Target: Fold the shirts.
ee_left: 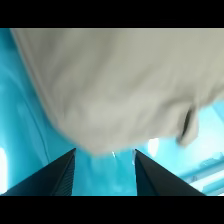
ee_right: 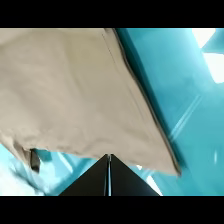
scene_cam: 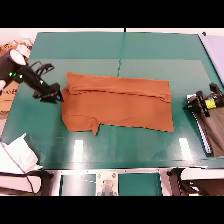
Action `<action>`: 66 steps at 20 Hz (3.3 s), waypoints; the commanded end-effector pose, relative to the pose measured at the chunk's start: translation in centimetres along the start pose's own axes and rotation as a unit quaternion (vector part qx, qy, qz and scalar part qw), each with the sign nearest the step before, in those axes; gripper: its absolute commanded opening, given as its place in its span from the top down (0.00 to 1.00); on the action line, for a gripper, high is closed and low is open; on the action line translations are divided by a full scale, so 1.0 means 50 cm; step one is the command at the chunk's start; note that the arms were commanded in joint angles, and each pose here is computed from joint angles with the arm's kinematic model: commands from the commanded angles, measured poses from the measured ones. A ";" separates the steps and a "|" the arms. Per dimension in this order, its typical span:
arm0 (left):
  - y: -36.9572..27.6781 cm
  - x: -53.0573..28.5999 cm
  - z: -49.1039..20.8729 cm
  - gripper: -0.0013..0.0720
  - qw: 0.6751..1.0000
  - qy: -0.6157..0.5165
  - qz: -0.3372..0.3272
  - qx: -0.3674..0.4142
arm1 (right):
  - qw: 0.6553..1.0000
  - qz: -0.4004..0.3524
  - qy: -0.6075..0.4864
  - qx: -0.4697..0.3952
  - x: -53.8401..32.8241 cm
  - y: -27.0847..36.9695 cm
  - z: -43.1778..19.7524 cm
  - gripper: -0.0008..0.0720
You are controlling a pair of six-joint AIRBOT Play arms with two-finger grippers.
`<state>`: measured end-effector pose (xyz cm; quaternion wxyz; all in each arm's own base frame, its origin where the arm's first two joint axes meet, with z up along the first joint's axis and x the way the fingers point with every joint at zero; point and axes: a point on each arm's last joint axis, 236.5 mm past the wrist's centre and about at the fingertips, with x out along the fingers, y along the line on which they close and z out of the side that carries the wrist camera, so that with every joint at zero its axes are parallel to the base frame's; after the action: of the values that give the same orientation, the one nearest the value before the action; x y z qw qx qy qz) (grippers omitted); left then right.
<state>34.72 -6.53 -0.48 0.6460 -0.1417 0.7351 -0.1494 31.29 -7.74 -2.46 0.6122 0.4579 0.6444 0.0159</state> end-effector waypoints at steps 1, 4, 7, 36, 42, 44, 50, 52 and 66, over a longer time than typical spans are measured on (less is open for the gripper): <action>-0.004 0.044 -0.124 0.40 1.000 0.000 -0.010 -0.026 | 0.997 0.008 -0.064 0.038 0.030 -0.032 -0.106 0.94; -0.015 0.109 -0.192 0.04 0.996 -0.039 -0.041 -0.063 | 0.994 0.038 -0.074 0.072 0.128 -0.043 -0.188 0.50; -0.016 0.183 -0.217 0.05 0.990 -0.056 -0.070 -0.108 | 0.986 0.066 -0.099 0.114 0.200 -0.066 -0.198 0.31; -0.134 0.014 -0.192 0.95 0.988 -0.138 -0.014 0.065 | 0.993 -0.041 -0.113 -0.002 0.059 0.031 -0.144 0.97; -0.168 -0.077 -0.010 0.95 0.968 -0.238 -0.008 0.082 | 0.982 0.013 -0.181 -0.061 0.014 0.172 -0.021 0.96; -0.173 -0.095 0.059 0.95 0.963 -0.254 -0.002 0.084 | 0.980 0.016 -0.185 -0.068 0.014 0.203 0.033 0.97; -0.163 -0.052 0.250 0.95 0.962 -0.261 0.000 0.080 | 0.983 0.026 -0.166 -0.070 0.118 0.258 0.180 0.96; -0.144 -0.010 0.304 0.95 0.962 -0.263 0.001 0.069 | 0.984 0.037 -0.165 -0.054 0.172 0.261 0.225 0.96; -0.048 -0.108 0.326 0.94 0.965 -0.260 0.004 0.030 | 0.983 0.056 -0.066 -0.165 0.063 0.112 0.277 0.36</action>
<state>53.43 -7.16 3.85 0.8426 -0.1562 0.5023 -0.1156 48.86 -10.02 -3.74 0.7444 0.4022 0.5271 0.0791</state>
